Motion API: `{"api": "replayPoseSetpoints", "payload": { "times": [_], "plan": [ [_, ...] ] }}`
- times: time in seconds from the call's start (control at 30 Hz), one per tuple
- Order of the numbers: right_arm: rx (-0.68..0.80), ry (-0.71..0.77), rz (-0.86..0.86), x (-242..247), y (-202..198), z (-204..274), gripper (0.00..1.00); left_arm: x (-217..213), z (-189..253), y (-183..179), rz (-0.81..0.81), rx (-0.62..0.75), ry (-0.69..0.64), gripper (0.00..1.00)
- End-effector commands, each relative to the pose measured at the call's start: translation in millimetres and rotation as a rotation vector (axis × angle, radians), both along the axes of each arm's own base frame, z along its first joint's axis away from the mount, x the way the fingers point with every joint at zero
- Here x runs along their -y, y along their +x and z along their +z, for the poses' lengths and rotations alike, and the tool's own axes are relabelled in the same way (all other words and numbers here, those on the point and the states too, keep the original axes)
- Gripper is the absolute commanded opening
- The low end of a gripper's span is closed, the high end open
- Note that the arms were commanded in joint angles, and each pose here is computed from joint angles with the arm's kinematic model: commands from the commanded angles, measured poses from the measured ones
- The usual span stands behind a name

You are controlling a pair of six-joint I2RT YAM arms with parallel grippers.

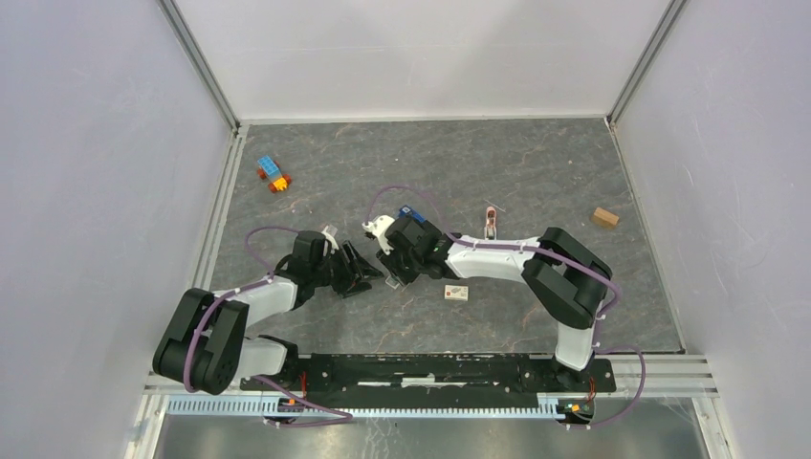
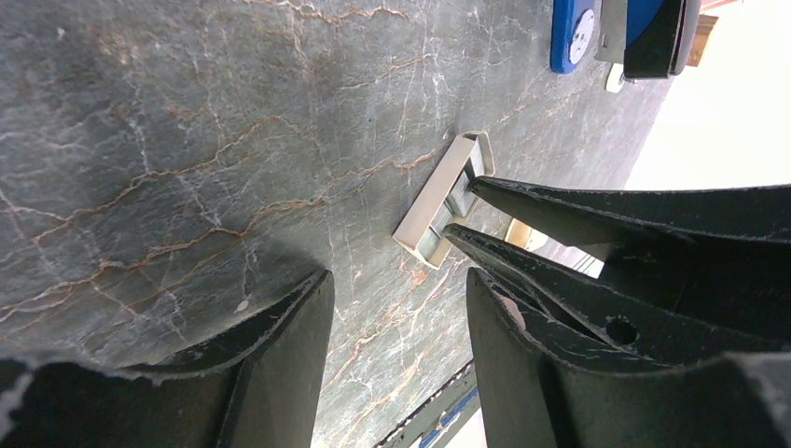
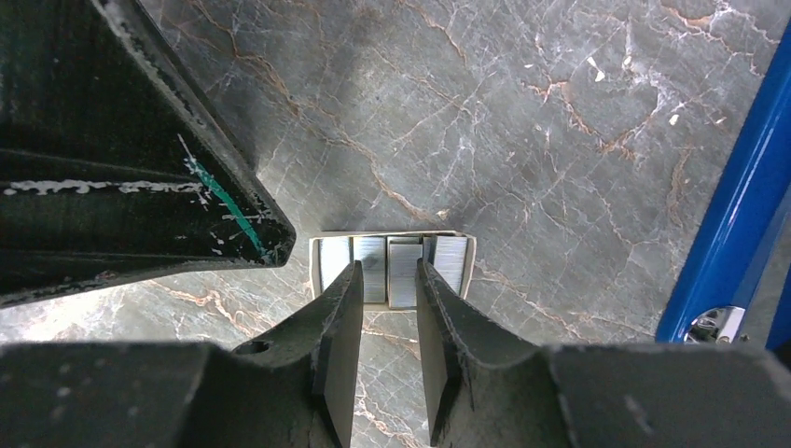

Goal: Load the staples into the stapler

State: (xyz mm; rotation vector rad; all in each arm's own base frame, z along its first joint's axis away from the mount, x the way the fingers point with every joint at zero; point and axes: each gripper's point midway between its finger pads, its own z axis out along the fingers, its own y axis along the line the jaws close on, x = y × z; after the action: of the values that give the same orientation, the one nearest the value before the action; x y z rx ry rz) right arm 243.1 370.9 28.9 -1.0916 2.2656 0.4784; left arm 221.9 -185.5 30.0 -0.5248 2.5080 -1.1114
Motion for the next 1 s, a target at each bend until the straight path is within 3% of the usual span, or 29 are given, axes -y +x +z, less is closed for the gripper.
{"api": "replayPoseSetpoints", "payload": {
  "times": [0.0, 0.27, 0.73, 0.97],
  "plan": [
    [0.068, -0.149, -0.016, 16.4, 2.1, -13.5, 0.33, -4.5, -7.8, 0.3, 0.029, -0.037, 0.022, 0.62],
    [0.145, -0.196, -0.035, 16.0, 5.6, -9.5, 0.29, -5.8, -10.0, -2.0, 0.037, -0.041, 0.023, 0.61],
    [0.142, -0.163, -0.041, 12.3, 4.8, -7.1, 0.10, -6.2, -9.0, -1.9, 0.040, -0.036, 0.023, 0.61],
    [0.094, -0.023, -0.015, -4.7, -4.5, 12.8, 0.08, -6.2, -11.1, -2.0, 0.040, -0.042, 0.025, 0.61]
  ]
}}
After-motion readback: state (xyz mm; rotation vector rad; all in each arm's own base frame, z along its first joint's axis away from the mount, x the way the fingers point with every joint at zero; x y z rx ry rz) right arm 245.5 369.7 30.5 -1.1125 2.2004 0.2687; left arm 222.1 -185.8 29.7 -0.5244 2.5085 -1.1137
